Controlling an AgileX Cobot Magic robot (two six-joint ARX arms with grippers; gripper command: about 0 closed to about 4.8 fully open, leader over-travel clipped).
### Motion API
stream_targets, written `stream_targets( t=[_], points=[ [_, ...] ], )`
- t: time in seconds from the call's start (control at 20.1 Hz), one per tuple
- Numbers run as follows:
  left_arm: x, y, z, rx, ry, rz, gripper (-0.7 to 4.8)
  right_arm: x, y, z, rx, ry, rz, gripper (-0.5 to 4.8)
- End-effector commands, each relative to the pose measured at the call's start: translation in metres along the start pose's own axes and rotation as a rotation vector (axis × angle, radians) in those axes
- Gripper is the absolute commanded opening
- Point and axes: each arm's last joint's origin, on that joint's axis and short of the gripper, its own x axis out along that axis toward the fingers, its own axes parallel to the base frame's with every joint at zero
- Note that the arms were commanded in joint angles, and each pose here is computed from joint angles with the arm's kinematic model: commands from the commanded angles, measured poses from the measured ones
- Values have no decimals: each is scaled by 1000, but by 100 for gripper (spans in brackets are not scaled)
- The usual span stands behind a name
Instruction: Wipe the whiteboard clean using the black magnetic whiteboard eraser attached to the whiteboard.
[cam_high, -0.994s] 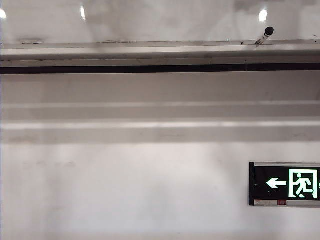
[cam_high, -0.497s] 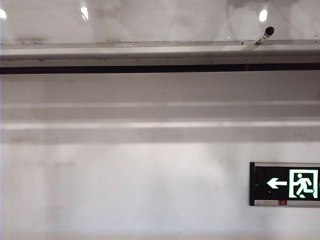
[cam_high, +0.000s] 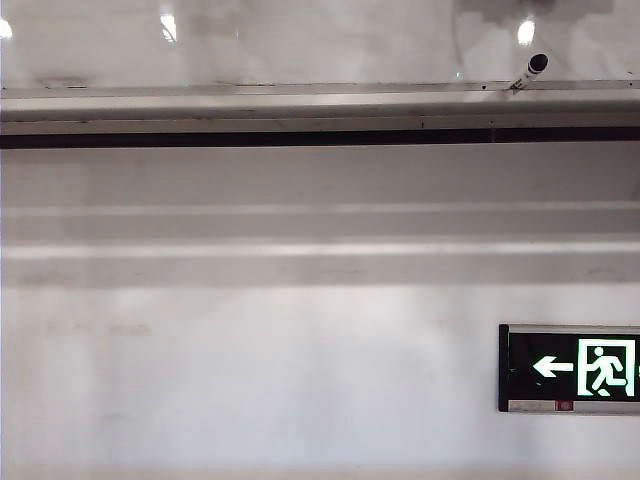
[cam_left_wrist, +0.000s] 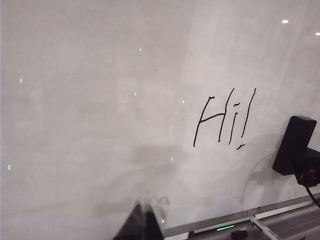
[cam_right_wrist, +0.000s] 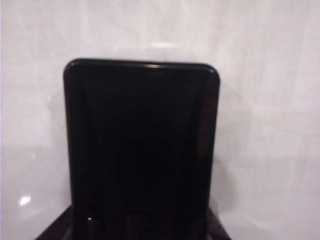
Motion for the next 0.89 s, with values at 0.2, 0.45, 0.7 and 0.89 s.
stream_targets(
  t=[0.2, 0.45, 0.7, 0.89],
  points=[
    [-1, -1, 4, 6, -23, -4, -5, -1, 28, 37, -107, -93, 103, 89],
    [-1, -1, 4, 6, -23, -9, -5, -11, 71, 72, -248, -180, 215, 89],
    [-2, -2, 4, 7, -25, -51, -5, 0, 93, 54, -311, -155, 260, 89],
    [-3, -3, 5, 8, -26, -54, -5, 15, 103, 22, -335, -79, 271, 89]
  ],
)
